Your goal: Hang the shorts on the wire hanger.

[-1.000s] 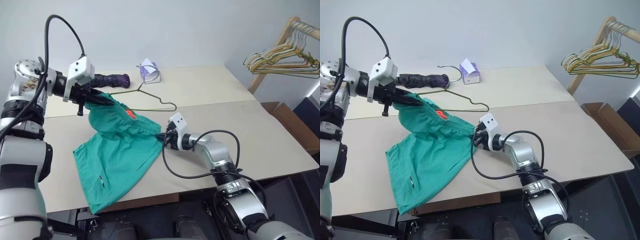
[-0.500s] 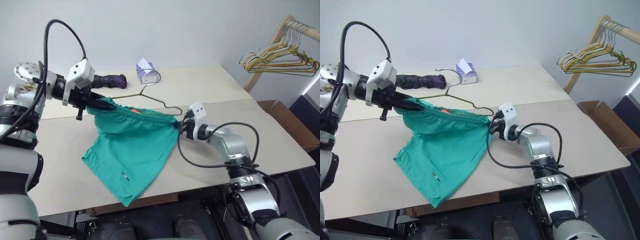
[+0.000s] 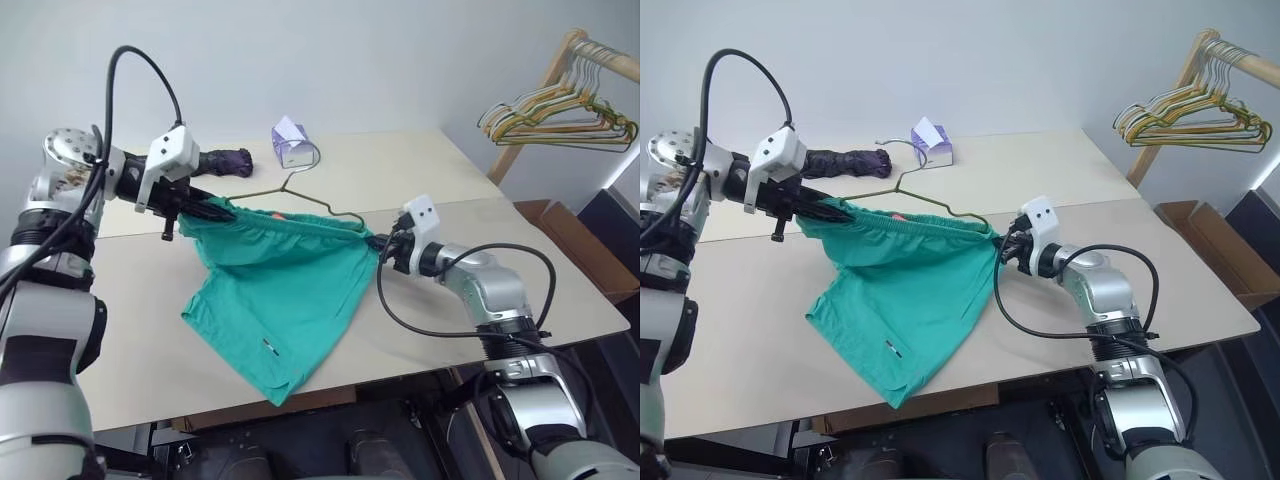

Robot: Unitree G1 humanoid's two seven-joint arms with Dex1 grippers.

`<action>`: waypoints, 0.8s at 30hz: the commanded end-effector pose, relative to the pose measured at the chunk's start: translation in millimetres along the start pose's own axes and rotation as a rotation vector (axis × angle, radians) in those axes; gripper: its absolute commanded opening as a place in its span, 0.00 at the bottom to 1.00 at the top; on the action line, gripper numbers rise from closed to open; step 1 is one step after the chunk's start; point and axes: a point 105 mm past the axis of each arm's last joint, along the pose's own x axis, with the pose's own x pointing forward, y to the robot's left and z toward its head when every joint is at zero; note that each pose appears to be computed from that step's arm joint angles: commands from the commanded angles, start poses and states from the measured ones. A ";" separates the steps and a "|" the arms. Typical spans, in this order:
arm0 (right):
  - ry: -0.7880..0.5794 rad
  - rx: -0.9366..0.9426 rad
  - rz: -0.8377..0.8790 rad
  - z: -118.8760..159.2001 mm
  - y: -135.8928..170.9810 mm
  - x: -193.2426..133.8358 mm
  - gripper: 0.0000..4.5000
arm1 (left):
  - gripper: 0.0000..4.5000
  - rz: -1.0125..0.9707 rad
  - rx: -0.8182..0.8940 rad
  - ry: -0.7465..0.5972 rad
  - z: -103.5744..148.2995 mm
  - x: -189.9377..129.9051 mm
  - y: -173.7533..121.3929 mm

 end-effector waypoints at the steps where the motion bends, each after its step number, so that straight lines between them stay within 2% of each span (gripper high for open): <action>1: 0.015 0.026 -0.207 -4.0 -51.8 -34.0 0.01 | 0.02 0.098 0.006 0.039 -0.6 -35.4 6.2; 5: -0.010 -0.018 -0.205 10.4 -52.9 -39.2 0.01 | 0.02 0.089 0.024 0.144 -14.3 -36.9 4.1; 9: -0.022 -0.169 -0.115 34.3 -32.9 -41.7 0.01 | 0.02 0.137 0.027 0.167 -14.6 -31.5 12.8; 14: 0.006 -0.442 0.025 73.8 8.1 -41.8 0.01 | 0.02 0.139 0.063 0.143 -6.1 -20.3 17.2; 20: 0.067 -0.593 0.058 89.5 17.3 -44.7 0.01 | 0.02 0.167 0.062 0.126 -6.4 -18.5 20.3; 24: 0.095 -0.700 0.117 107.7 38.4 -41.1 0.01 | 0.02 0.153 0.076 0.040 9.0 -14.8 20.5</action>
